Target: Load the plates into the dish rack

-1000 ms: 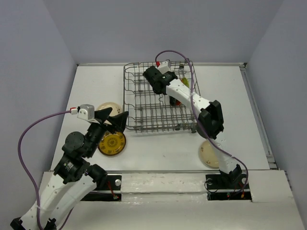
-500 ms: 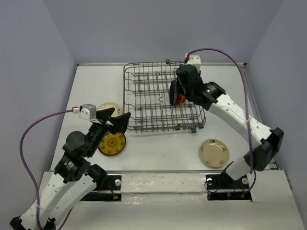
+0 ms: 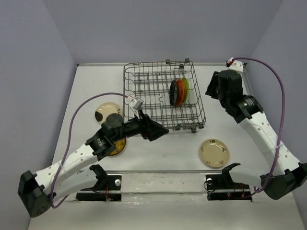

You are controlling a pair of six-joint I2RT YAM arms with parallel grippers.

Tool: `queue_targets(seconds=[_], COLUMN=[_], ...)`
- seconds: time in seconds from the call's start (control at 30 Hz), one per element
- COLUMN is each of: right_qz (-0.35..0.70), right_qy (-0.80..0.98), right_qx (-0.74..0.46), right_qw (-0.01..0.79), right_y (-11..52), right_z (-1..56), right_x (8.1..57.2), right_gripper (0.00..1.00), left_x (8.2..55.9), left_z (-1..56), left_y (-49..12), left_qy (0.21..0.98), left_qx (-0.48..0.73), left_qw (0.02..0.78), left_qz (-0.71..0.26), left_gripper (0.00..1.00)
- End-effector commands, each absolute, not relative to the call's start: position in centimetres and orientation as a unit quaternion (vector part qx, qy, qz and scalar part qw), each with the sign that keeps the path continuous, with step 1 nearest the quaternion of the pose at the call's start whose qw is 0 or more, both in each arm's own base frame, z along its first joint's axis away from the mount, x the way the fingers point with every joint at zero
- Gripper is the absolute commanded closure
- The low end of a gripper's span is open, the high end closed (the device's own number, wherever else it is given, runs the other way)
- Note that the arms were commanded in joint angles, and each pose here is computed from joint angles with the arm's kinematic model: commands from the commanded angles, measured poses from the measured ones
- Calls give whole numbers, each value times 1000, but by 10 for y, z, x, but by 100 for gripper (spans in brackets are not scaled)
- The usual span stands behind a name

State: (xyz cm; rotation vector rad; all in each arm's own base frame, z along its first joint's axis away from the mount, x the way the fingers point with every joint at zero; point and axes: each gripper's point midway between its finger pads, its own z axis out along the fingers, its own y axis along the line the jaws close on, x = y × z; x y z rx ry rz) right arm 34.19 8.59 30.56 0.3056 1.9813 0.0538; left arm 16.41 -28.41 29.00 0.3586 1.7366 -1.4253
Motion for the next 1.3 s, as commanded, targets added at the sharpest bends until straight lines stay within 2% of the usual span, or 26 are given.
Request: queue_targets(seconds=[0.0,0.1,0.2,0.3,0.37,0.67,1.0,1.27], right_qz=[51,51,52,53,50,73,104,114], right_qy=[809,806,801,795,791,771,771,768], right_qx=[128,131,132,135,136,123,101,88], right_qw=[572,575,581,589,595,621,620,624], right_y=[78,71,66,60,57,52,61,64], right_z=[342,348,356,367,375,409,405,404], right_x=[342,340,336,328,323,295,282,277], right_gripper=[48,48,48,48,48,48,48,48], left_x=[105,92,90,90,94,92,101,115], left_z=[295,261,202,185,151,111,77,63], left_y=[-337,-374,-408,-429,-446,-483,-507,-512], left_qy=[673,711,762,777,804,826,841,845], left_qx=[169,170,166,159,149,100,68,31], left_qw=[331,297,254,246,231,207,192,210], left_qz=[-639,-615,-572,-557,-528,-514,-500,-491], left_gripper=[23,24,28,29,31,42,50,52])
